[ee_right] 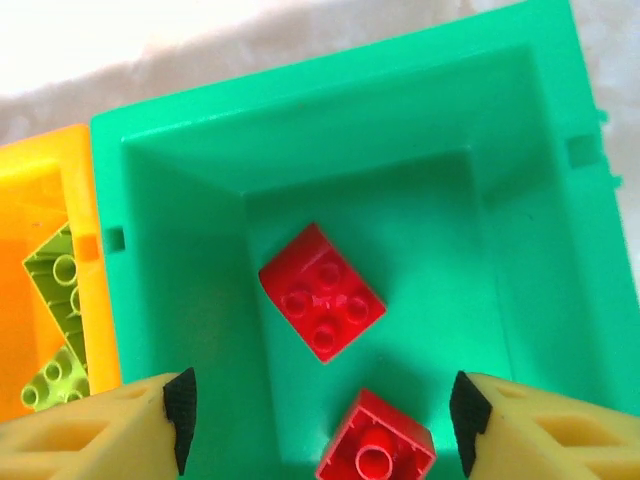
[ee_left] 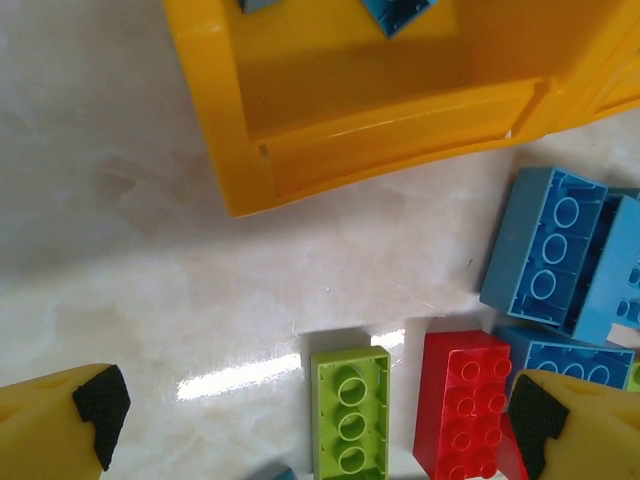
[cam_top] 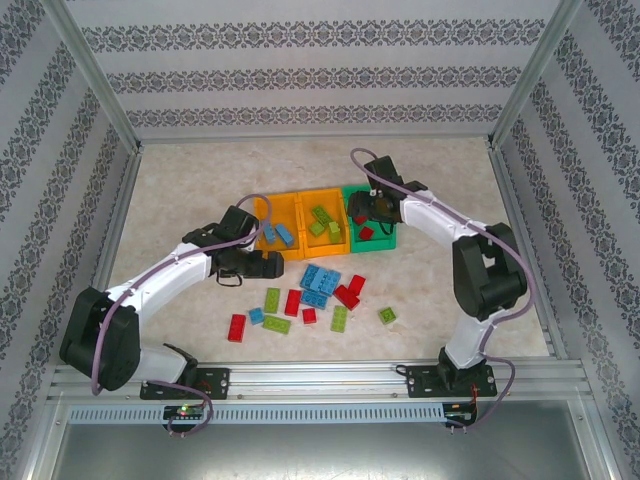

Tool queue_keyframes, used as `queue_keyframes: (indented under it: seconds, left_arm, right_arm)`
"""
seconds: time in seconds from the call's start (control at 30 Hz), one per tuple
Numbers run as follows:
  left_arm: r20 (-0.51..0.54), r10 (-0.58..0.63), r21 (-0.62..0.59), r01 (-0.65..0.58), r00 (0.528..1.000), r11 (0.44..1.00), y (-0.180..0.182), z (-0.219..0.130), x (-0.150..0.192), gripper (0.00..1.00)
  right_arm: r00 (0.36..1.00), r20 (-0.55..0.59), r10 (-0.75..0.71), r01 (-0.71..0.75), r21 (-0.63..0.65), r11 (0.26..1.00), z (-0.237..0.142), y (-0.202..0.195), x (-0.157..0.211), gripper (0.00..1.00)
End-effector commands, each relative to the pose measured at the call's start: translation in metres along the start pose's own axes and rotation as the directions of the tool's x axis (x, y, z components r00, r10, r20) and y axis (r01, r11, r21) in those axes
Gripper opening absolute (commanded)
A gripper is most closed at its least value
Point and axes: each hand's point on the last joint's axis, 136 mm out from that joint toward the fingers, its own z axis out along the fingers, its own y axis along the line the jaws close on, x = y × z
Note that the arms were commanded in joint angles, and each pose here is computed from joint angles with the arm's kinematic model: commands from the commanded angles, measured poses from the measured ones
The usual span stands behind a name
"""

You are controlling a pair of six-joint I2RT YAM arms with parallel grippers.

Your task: Sort the legos into containers by color

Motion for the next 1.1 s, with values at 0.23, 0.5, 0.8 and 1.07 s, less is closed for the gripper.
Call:
queue_keyframes:
  seconds: [0.23, 0.5, 0.8, 1.07]
  left_arm:
    - [-0.138, -0.158, -0.083, 0.147, 0.978, 0.986, 0.012, -0.012, 0.056, 0.88]
    - [-0.196, -0.198, -0.113, 0.179, 0.96, 0.977, 0.0, -0.007, 0.081, 0.78]
    - [-0.185, -0.306, -0.147, 0.281, 0.934, 0.948, 0.003, -0.004, 0.103, 0.59]
    - [-0.191, -0.343, -0.154, 0.317, 0.92, 0.936, -0.001, 0.007, 0.109, 0.54]
  right_arm:
    - [0.999, 0.051, 0.0, -0.001, 0.017, 1.0, -0.053, -0.021, 0.033, 0.84]
    - [1.0, 0.026, 0.0, -0.001, 0.028, 1.0, -0.053, -0.033, 0.056, 0.85]
    - [0.999, 0.034, -0.008, 0.007, 0.033, 0.999, -0.051, -0.043, 0.063, 0.88]
    - [1.0, 0.019, -0.009, 0.009, 0.045, 0.999, -0.046, -0.056, 0.073, 0.89]
